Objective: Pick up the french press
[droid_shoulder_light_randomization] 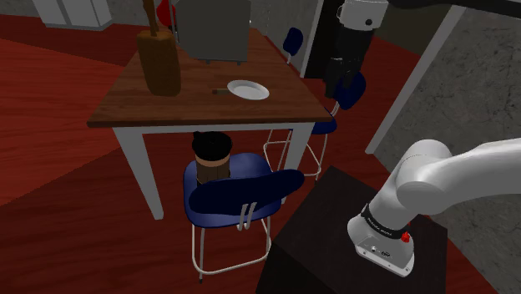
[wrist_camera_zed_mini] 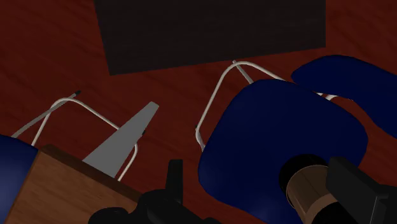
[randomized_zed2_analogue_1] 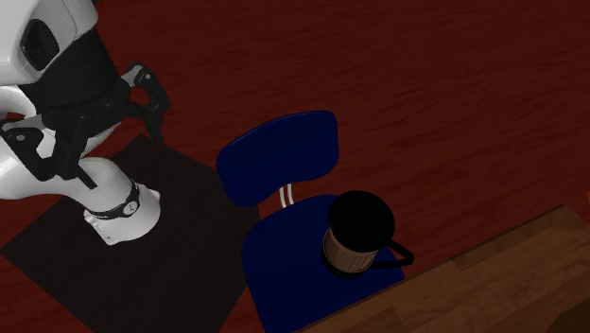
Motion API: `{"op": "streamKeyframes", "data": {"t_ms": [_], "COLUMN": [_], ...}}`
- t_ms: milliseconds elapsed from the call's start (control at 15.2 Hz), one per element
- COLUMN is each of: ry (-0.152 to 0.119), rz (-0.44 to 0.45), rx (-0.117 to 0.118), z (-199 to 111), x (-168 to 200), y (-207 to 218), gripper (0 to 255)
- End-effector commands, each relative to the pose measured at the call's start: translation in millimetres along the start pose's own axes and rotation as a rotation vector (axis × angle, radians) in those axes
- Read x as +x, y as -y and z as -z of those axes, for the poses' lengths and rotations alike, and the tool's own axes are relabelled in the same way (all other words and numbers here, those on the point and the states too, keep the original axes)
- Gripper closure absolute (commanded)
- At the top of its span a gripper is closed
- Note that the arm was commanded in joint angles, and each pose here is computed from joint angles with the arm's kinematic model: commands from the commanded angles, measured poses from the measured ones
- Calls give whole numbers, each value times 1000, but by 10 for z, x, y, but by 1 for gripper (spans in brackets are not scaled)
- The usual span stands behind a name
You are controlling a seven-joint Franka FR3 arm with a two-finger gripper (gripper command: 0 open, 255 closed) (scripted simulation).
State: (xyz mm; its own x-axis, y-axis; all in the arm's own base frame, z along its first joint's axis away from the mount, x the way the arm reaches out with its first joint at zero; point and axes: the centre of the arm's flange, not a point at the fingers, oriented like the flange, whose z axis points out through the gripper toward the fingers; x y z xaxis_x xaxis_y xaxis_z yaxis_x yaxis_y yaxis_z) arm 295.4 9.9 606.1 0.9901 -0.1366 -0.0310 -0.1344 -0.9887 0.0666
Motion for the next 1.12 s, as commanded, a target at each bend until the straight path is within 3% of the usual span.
{"op": "streamKeyframes", "data": {"t_ms": [0, 1056], "ry": [0, 4], "rz": [0, 24], "rx": [0, 19], "z": [0, -850], "x": [0, 1438], "y": [0, 1271], "gripper": [0, 0]}}
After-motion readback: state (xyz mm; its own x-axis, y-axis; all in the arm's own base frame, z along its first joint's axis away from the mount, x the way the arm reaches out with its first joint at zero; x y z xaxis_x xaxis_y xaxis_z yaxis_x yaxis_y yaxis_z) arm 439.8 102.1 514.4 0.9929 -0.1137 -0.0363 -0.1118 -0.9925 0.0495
